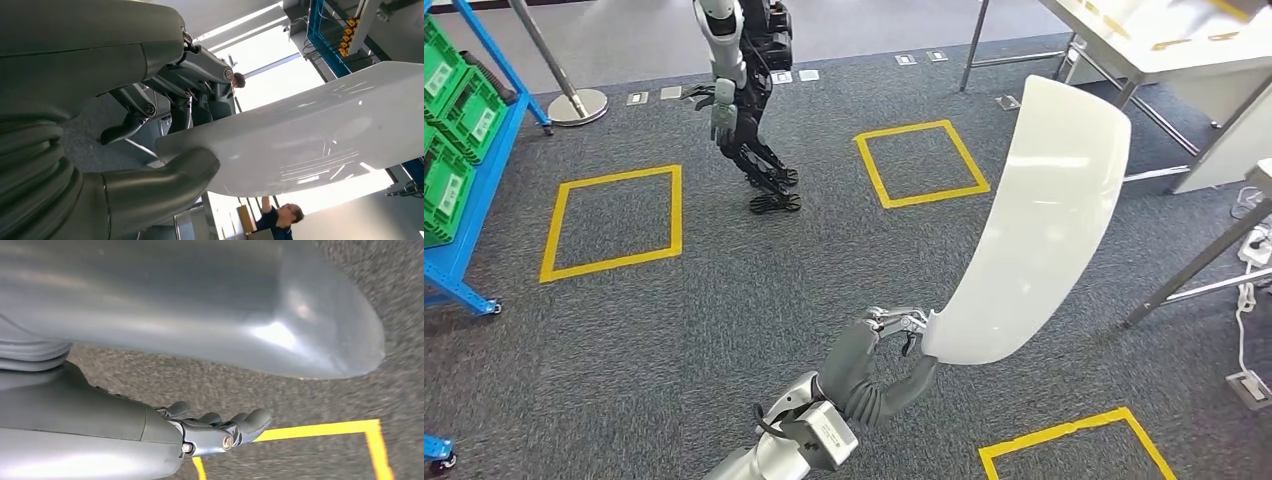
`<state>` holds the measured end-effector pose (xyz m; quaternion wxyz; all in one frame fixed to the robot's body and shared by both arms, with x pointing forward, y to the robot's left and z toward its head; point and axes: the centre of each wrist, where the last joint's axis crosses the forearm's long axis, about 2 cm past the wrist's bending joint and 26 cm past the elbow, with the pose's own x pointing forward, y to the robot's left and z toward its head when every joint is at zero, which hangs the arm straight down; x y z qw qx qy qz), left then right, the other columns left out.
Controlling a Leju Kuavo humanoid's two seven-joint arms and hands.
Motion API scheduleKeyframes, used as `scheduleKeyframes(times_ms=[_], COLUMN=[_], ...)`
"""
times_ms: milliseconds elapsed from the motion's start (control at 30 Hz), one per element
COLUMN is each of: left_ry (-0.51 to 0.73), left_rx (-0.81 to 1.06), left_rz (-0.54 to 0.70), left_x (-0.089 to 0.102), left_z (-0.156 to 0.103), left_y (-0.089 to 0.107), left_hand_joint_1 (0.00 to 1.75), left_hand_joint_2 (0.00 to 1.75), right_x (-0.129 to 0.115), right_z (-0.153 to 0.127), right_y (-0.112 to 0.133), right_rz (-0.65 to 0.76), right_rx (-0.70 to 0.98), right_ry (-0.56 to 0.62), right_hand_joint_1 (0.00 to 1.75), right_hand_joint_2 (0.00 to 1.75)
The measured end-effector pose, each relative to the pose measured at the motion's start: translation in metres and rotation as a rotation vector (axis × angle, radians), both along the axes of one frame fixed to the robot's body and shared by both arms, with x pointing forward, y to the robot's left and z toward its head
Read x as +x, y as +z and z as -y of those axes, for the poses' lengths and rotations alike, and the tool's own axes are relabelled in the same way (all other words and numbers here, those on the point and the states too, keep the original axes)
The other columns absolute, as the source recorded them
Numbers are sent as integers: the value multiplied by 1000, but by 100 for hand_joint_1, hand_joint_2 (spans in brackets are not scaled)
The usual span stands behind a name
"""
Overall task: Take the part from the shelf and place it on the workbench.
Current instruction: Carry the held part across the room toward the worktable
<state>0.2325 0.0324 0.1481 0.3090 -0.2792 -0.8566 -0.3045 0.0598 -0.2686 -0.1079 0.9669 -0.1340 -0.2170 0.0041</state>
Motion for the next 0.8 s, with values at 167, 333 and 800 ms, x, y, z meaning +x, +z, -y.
scheduleKeyframes(times_ms=[167, 333, 800], left_ry=[5, 12, 26], left_rx=[6, 16, 49], left_rz=[11, 13, 26], left_x=[2, 2, 2], left_z=[1, 0, 0], left_y=[2, 1, 2], left_hand_joint_1=[175, 175, 175], left_hand_joint_2=[175, 175, 175], right_x=[-4, -4, -2], right_z=[0, -5, -9], right_y=[-1, 0, 0], right_rz=[-57, -80, -33], right_rx=[7, 18, 31], right_ry=[-14, -21, -3], right_hand_joint_1=[0, 0, 0], right_hand_joint_2=[0, 0, 0])
